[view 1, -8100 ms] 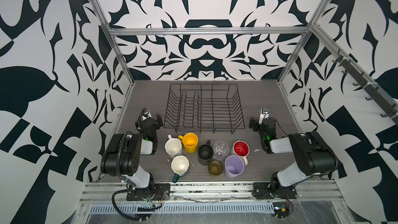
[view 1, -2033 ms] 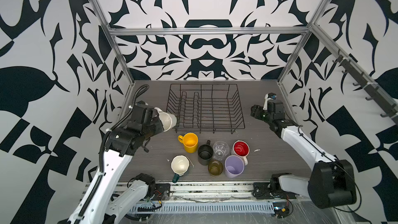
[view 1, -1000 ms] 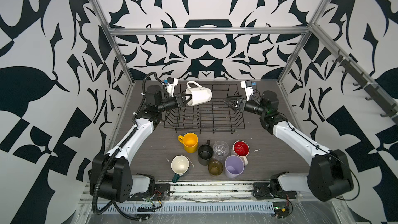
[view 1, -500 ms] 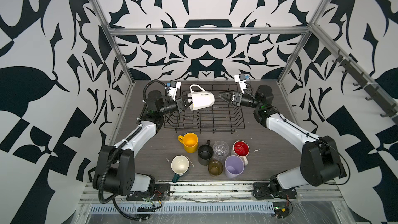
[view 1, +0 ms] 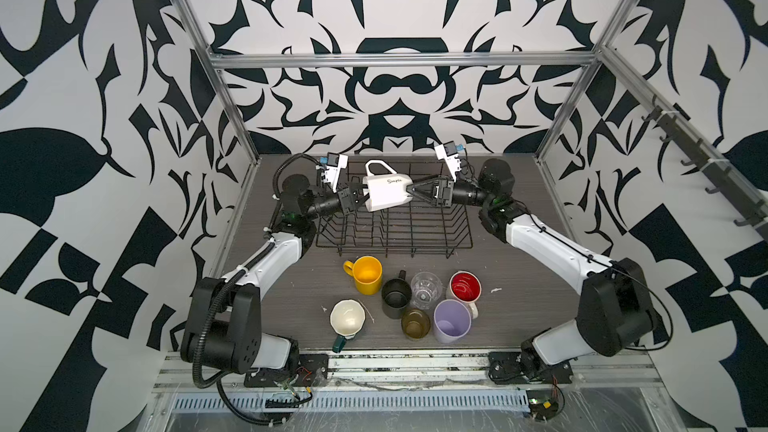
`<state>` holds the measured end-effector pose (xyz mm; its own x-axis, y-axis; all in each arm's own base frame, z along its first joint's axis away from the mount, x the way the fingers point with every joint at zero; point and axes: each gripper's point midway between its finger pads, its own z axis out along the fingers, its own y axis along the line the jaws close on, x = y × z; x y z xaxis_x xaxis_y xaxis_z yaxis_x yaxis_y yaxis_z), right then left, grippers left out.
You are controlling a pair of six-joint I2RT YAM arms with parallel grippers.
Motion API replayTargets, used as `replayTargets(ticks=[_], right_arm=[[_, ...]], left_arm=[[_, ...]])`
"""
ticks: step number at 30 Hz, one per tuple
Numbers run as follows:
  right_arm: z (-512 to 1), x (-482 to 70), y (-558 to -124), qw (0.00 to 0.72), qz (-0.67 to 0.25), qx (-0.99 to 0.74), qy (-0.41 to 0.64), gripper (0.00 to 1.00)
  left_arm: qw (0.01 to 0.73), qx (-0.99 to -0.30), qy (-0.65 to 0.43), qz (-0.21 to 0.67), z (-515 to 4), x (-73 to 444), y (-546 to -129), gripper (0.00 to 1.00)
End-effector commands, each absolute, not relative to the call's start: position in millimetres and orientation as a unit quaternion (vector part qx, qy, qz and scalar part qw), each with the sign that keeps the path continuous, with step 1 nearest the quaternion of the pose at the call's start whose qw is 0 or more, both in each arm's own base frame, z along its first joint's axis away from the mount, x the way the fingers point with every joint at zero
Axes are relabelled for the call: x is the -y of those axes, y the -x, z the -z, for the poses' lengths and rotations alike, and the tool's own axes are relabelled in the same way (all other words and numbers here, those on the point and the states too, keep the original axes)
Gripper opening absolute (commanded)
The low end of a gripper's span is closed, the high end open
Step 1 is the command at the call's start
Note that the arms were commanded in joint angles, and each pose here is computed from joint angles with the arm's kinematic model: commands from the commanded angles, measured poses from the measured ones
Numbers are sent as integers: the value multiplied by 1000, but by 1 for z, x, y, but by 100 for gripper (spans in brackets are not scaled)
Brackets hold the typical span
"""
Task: Load the cups into the dish rack
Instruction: 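Carry the white mug above the rack while the right gripper reaches toward it, then close the right gripper on the white mug's body beside the left gripper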
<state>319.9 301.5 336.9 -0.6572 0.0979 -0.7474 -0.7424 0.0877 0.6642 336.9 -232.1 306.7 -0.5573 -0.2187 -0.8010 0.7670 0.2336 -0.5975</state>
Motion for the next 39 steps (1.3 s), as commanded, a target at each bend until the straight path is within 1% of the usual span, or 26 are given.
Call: replayTargets(ticks=[1,7,10,11,12,13,14,26,39], right_arm=[[-356,-309,-316,354,-627,-638,272,78],[-352,-318,-318,346,-625,-644,274,79],[-350,-320,-319,344,-624,-647,272,81],[-349,-320,-321,345,-621,-650,268,83],[-349,-320,-322,347,-618,-654,265,89],[-347,-319,-323,348,-614,-657,265,99],[-346,-319,-324,349,-611,-660,264,99],[-343,-320,-327,348,-605,-668,261,99],[-342,-333,-303,319,-620,-649,303,97]], left_arm=[[444,-625,-246,593,-330,236,-324,0],[434,-619,-260,601,-331,240,-317,0],[428,-617,-267,604,-331,243,-314,0],[426,-617,-268,606,-331,244,-314,0],[425,-616,-269,606,-332,244,-313,0],[424,-616,-270,607,-332,244,-313,0],[424,-615,-271,607,-332,245,-312,0],[419,-608,-284,612,-337,248,-306,0],[412,-594,-286,628,-349,251,-305,0]])
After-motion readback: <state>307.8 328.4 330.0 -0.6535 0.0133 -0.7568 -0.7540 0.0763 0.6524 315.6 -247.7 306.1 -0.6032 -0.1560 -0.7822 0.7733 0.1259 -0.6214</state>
